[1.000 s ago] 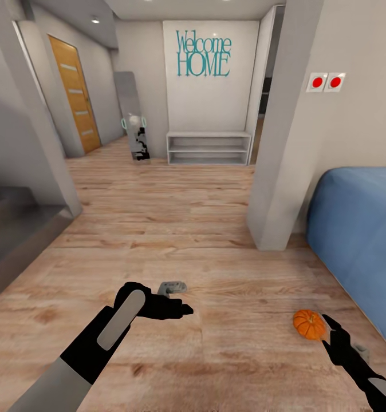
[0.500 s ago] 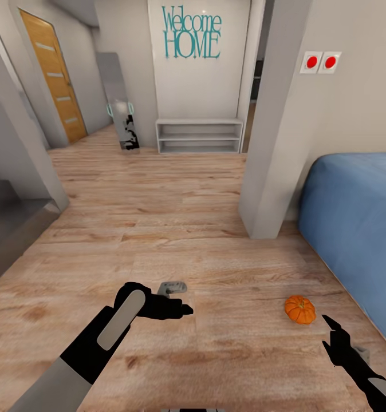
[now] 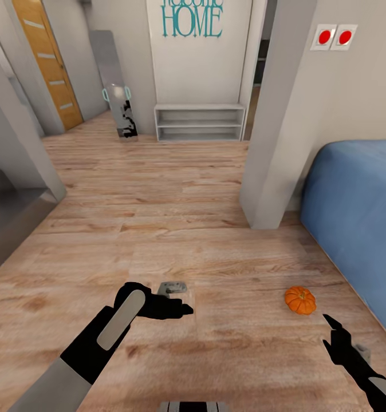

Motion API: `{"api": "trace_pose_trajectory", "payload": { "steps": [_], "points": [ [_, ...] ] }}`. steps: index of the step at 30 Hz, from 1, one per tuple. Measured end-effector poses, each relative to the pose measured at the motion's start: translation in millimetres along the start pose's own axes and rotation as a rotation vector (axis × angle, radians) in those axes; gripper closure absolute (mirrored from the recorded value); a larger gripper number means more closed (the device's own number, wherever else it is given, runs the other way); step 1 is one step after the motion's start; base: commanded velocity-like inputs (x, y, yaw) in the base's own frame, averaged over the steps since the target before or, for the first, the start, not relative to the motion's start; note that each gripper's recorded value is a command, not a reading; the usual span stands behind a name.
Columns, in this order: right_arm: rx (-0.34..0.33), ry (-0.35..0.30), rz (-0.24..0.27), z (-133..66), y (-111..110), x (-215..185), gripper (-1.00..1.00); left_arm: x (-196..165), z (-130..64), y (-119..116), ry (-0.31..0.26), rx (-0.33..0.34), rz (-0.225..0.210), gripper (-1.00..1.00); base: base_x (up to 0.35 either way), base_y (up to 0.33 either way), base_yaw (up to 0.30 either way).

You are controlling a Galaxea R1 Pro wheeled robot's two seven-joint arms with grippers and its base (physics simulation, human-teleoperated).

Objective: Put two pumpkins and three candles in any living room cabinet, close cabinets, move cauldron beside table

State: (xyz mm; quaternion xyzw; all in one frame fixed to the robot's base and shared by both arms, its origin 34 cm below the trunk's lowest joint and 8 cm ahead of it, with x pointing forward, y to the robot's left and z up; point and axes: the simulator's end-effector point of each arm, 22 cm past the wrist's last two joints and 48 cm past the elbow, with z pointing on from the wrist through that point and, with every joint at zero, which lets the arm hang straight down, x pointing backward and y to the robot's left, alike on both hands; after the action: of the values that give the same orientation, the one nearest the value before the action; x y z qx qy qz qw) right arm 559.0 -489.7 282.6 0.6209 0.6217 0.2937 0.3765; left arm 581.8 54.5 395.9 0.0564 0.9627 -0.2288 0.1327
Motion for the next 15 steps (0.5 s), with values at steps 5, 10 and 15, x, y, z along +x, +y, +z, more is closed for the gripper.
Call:
{"api": "trace_pose_trajectory", "payload": {
  "steps": [5, 10, 15],
  "points": [
    [0.016, -0.004, 0.001, 2.2, -8.8, -1.2, -1.0, 5.7, 9.0, 3.9, 0.019, 0.0, -0.008, -1.0, 0.0, 0.0, 0.0],
    [0.024, -0.003, -0.002, 3.9, -15.2, -0.3, -1.0, 10.3, 16.1, 7.2, 0.035, 0.0, -0.015, -1.0, 0.0, 0.0, 0.0],
    [0.002, 0.002, -0.008, 4.9, -8.5, -0.3, -1.0, 9.6, 15.5, 6.1, 0.032, 0.003, -0.013, -1.0, 0.0, 0.0, 0.0]
  ]
}}
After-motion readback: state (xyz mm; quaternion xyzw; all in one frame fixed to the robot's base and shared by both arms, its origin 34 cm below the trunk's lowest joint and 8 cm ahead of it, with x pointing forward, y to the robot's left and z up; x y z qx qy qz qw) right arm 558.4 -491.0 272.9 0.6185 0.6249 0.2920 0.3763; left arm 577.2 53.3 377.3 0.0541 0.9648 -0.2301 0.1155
